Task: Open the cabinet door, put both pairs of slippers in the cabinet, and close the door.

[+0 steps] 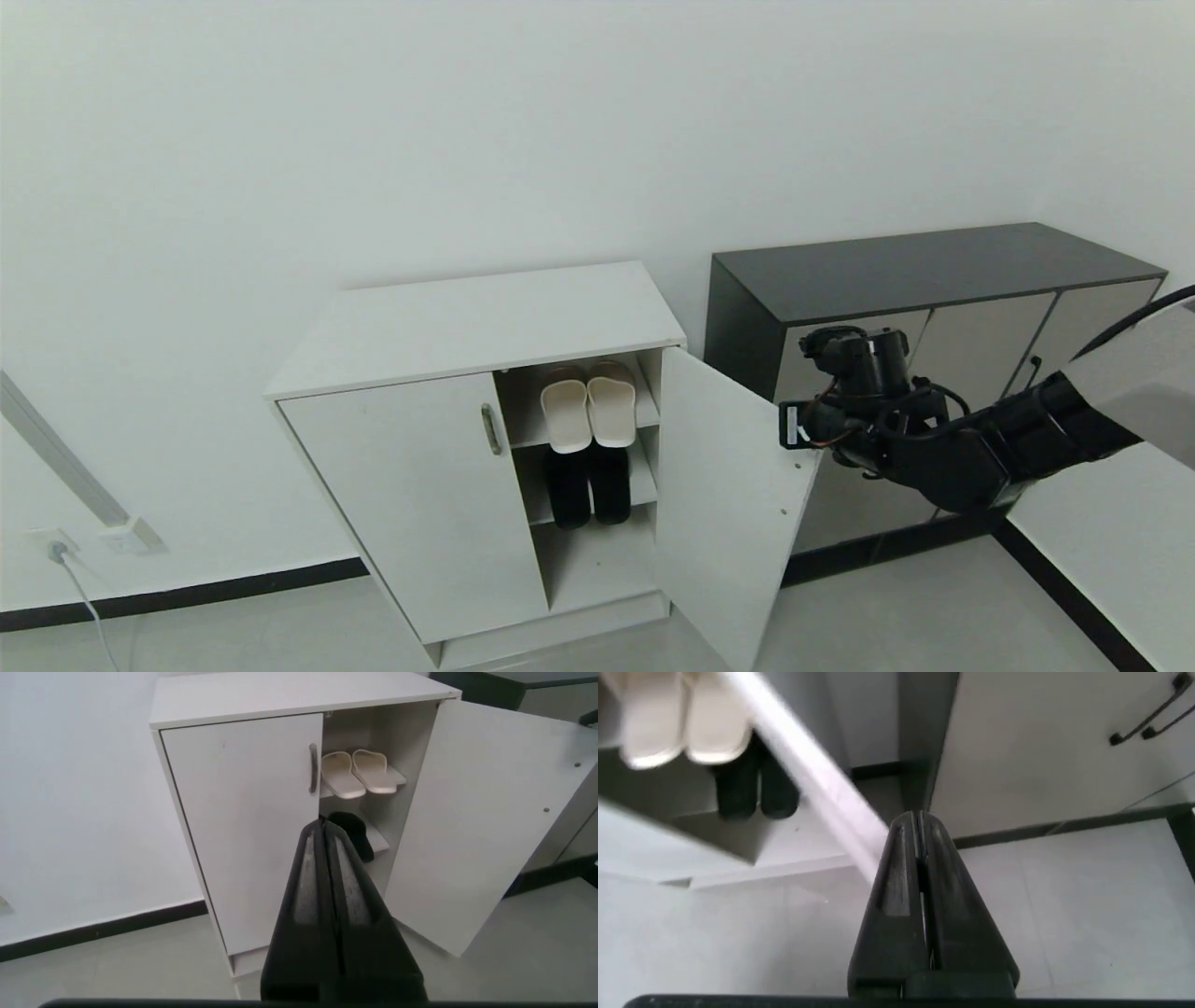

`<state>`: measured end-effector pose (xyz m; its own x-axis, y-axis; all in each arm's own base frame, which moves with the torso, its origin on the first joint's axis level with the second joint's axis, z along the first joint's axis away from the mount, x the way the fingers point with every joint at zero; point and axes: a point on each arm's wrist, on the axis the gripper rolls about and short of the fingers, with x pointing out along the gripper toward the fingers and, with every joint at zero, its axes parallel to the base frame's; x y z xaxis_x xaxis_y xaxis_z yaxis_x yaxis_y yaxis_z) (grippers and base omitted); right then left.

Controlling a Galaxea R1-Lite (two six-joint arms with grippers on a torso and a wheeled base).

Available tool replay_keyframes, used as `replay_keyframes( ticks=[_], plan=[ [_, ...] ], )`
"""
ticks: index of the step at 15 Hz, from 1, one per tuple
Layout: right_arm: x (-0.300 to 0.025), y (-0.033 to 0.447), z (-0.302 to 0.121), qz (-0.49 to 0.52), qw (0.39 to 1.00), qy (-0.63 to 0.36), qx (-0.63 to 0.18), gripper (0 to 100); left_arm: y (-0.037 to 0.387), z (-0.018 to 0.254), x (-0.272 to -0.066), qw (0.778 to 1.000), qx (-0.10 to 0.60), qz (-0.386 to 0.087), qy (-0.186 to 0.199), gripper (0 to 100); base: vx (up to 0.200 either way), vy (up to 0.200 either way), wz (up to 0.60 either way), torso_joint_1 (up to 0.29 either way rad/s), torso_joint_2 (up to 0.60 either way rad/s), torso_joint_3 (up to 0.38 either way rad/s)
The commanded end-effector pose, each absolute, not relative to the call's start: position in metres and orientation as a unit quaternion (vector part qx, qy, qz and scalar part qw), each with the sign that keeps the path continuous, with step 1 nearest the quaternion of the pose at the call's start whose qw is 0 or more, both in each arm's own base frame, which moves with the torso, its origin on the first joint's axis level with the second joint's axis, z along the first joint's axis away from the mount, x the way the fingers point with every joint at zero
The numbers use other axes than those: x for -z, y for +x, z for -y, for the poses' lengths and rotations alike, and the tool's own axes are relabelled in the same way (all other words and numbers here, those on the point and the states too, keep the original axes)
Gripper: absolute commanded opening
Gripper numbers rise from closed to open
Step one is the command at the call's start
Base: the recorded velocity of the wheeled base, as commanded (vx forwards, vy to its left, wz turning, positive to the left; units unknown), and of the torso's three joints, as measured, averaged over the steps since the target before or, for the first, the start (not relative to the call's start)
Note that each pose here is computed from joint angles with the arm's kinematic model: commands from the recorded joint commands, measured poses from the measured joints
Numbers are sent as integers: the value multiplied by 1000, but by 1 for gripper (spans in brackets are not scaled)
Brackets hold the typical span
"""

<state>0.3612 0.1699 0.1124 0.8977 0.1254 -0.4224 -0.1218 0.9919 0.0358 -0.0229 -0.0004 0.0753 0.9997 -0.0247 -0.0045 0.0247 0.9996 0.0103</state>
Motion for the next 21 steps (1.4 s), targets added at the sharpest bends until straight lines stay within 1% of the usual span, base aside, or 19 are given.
replay_keyframes(
  ticks=[1, 4, 6, 8, 11, 14, 21],
  plan=[
    [-122, 336, -188, -215, 972, -3, -99, 0, -23, 0, -75, 1000, 12, -2, 5, 0, 0, 0, 0, 0, 0, 0],
    [-130, 307, -210, -212, 967, -4, -141, 0, -23, 0, -75, 1000, 12, -2, 5, 0, 0, 0, 0, 0, 0, 0],
    [-137, 293, -213, -206, 966, 4, -158, 0, -23, 0, -75, 1000, 12, -2, 5, 0, 0, 0, 0, 0, 0, 0],
    [-138, 282, -211, -197, 962, 4, -191, 0, -23, 0, -75, 1000, 12, -2, 5, 0, 0, 0, 0, 0, 0, 0],
    [-135, 277, -209, -178, 962, -8, -208, 0, -23, 0, -75, 1000, 12, -2, 5, 0, 0, 0, 0, 0, 0, 0],
    [-133, 274, -211, -181, 958, -8, -224, 0, -23, 0, -75, 1000, 12, -2, 5, 0, 0, 0, 0, 0, 0, 0],
    [-129, 269, -213, -189, 952, -9, -239, 0, -23, 0, -75, 1000, 12, -2, 5, 0, 0, 0, 600, 4, 2, 3]
  ],
)
